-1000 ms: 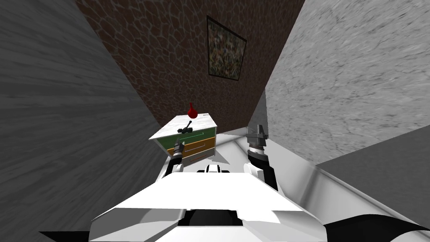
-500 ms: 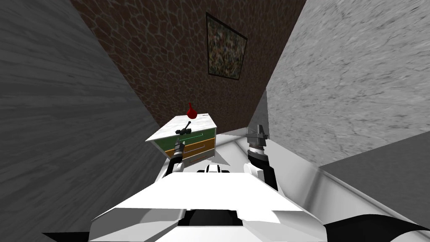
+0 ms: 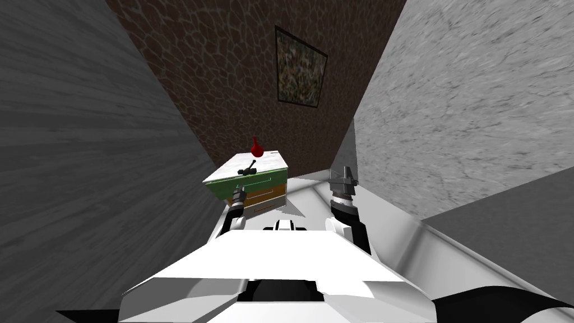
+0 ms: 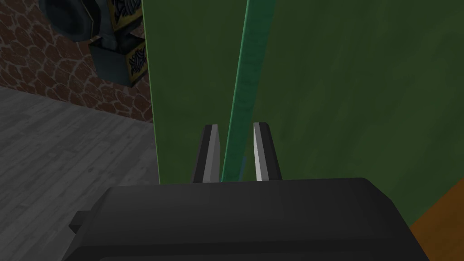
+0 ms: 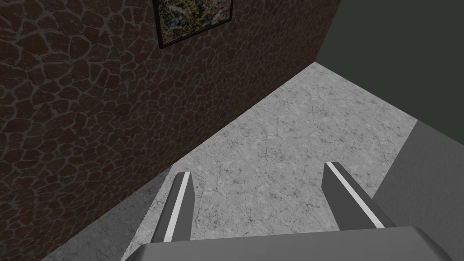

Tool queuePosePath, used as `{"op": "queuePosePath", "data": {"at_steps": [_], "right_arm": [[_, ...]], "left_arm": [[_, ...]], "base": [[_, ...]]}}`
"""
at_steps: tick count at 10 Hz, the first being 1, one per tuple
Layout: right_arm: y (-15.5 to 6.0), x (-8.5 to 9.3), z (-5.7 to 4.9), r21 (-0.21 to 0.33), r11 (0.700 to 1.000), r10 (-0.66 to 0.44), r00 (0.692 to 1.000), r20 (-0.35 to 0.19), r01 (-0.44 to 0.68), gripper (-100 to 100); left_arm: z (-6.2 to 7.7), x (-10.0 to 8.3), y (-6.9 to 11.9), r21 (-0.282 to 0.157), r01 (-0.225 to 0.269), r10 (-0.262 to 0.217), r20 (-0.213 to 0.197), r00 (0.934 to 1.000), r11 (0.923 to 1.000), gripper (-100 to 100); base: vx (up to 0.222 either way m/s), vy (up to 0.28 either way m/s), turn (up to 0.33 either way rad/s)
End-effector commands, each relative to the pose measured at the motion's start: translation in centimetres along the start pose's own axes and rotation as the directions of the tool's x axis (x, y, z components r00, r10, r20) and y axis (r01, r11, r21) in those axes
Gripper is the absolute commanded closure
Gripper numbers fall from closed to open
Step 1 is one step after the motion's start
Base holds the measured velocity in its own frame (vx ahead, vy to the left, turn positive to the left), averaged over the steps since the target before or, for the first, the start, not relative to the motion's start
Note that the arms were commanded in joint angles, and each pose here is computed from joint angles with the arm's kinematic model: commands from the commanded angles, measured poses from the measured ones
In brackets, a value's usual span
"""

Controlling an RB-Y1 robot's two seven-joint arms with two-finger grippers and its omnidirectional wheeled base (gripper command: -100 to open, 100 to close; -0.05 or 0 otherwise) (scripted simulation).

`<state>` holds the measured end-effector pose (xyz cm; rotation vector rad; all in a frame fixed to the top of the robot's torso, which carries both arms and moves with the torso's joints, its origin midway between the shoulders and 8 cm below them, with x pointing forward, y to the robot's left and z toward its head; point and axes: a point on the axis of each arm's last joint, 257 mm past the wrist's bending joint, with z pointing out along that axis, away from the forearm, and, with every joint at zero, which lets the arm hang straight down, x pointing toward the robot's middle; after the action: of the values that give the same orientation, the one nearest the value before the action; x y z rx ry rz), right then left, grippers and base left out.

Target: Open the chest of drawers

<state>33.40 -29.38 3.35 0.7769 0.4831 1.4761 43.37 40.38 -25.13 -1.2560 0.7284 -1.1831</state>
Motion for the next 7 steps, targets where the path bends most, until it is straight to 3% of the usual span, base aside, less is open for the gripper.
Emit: {"op": "queuePosePath", "data": {"at_steps": [1, 7], "right_arm": [[0.0, 0.0, 0.0, 0.0, 1.0, 0.0, 1.0, 0.0, 0.0, 0], [0.0, 0.0, 0.0, 0.0, 1.0, 0.0, 1.0, 0.0, 0.0, 0]], "left_arm": [[-0.05, -0.03, 0.05, -0.006, 0.0, 0.0, 0.0, 1.0, 1.0, 100], [-0.43, 0.11, -0.05, -0.013, -0.001, 0.001, -0.008, 1.0, 0.9999, 100]], "base": [[-0.093, -0.043, 0.01], [-0.147, -0.057, 0.015]]}}
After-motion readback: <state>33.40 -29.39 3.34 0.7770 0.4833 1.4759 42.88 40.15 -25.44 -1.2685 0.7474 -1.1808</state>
